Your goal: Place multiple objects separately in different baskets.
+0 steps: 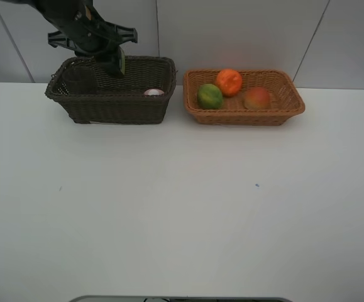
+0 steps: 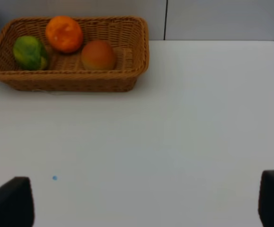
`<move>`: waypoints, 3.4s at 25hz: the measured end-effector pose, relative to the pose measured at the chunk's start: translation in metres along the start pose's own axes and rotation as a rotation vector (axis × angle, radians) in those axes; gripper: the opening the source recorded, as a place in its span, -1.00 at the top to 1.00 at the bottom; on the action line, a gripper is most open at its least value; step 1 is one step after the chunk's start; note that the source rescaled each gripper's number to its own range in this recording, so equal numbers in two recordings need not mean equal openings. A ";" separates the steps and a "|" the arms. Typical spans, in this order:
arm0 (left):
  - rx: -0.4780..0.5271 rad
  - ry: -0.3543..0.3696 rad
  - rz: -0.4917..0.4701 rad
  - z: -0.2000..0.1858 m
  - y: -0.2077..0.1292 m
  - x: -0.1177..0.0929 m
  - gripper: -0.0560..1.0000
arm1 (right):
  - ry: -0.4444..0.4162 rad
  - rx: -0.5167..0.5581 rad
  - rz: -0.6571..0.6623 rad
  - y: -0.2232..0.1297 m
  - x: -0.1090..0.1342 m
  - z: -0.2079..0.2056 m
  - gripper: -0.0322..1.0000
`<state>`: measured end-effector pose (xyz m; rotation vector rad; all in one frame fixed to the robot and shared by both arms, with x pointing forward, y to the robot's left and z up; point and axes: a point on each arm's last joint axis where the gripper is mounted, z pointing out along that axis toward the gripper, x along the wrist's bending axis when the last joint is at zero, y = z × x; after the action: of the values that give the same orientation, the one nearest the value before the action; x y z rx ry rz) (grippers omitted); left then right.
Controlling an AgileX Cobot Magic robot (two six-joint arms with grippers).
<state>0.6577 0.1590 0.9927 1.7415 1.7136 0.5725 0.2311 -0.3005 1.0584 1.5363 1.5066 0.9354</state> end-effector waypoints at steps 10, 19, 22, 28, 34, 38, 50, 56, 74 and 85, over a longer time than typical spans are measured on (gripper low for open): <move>0.077 0.002 -0.013 0.041 -0.027 0.001 0.05 | 0.000 0.000 0.000 0.000 0.000 0.000 -1.00; 0.069 -0.010 -0.023 0.045 -0.028 0.000 0.05 | 0.000 0.000 0.000 0.000 0.000 0.000 -1.00; 0.068 -0.011 -0.023 0.045 -0.028 0.000 0.03 | 0.000 0.000 0.000 0.000 0.000 0.000 -1.00; 0.028 -0.035 -0.024 0.044 -0.023 -0.003 -0.80 | 0.000 0.000 0.000 0.000 0.000 0.000 -1.00; 0.006 -0.045 -0.026 0.040 -0.018 -0.004 -0.88 | 0.000 0.000 0.000 0.000 0.000 0.000 -1.00; -0.020 -0.052 -0.028 0.028 -0.010 -0.005 -0.88 | 0.000 0.000 0.000 0.000 0.000 0.000 -1.00; -0.168 -0.035 0.054 -0.090 0.027 0.004 -0.89 | 0.000 0.000 0.000 0.000 0.000 0.000 -1.00; -0.190 -0.020 0.109 -0.166 0.011 0.019 -0.92 | 0.000 0.000 0.000 0.000 0.000 0.000 -1.00; -0.186 0.040 0.129 -0.354 -0.121 0.086 -1.00 | 0.000 0.000 0.000 0.000 0.000 0.000 -1.00; -0.252 -0.070 0.196 -0.396 -0.200 0.106 -1.00 | 0.000 0.000 0.000 0.000 0.000 0.000 -1.00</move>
<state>0.2474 0.3082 1.1237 1.7337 1.3666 0.7687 0.2311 -0.3005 1.0584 1.5363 1.5066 0.9354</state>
